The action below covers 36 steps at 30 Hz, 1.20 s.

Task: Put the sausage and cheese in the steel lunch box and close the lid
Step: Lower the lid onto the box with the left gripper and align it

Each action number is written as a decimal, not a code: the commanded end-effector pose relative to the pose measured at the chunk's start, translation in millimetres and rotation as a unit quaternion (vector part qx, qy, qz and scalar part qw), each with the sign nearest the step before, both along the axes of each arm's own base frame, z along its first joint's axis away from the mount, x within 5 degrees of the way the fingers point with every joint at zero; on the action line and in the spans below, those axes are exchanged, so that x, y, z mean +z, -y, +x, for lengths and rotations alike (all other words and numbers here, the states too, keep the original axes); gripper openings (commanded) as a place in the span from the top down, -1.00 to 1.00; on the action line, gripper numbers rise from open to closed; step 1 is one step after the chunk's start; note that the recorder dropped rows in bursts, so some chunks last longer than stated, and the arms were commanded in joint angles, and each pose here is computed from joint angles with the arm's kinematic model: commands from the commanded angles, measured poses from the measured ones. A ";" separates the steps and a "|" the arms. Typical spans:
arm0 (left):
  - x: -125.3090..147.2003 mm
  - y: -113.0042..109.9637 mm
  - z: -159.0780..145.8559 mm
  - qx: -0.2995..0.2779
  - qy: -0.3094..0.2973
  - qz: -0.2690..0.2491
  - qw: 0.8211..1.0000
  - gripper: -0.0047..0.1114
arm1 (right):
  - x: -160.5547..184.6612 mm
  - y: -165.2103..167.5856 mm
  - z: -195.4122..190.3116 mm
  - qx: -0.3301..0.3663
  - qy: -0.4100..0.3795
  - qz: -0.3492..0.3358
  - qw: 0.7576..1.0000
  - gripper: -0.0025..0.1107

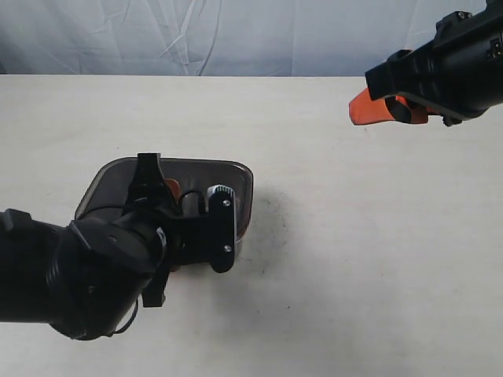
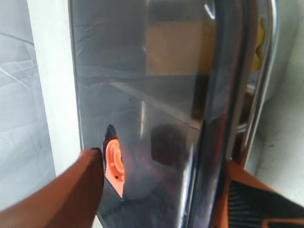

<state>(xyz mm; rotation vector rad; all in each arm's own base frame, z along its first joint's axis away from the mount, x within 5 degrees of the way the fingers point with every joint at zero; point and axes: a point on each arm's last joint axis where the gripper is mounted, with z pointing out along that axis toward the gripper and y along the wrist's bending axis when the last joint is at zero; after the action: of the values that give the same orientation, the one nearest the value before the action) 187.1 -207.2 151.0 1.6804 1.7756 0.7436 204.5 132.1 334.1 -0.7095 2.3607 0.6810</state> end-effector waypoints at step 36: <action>45.2 -0.5 -31.0 0.082 -0.144 -0.087 0.982 -0.11 | 1.4 3.1 0.3 -0.003 0.010 -0.007 1.000 0.22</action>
<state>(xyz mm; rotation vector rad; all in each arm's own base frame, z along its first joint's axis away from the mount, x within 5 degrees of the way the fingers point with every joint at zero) 162.0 -205.9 182.7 1.6566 2.0732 0.5044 204.7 131.5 333.8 -0.7110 2.3635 0.6699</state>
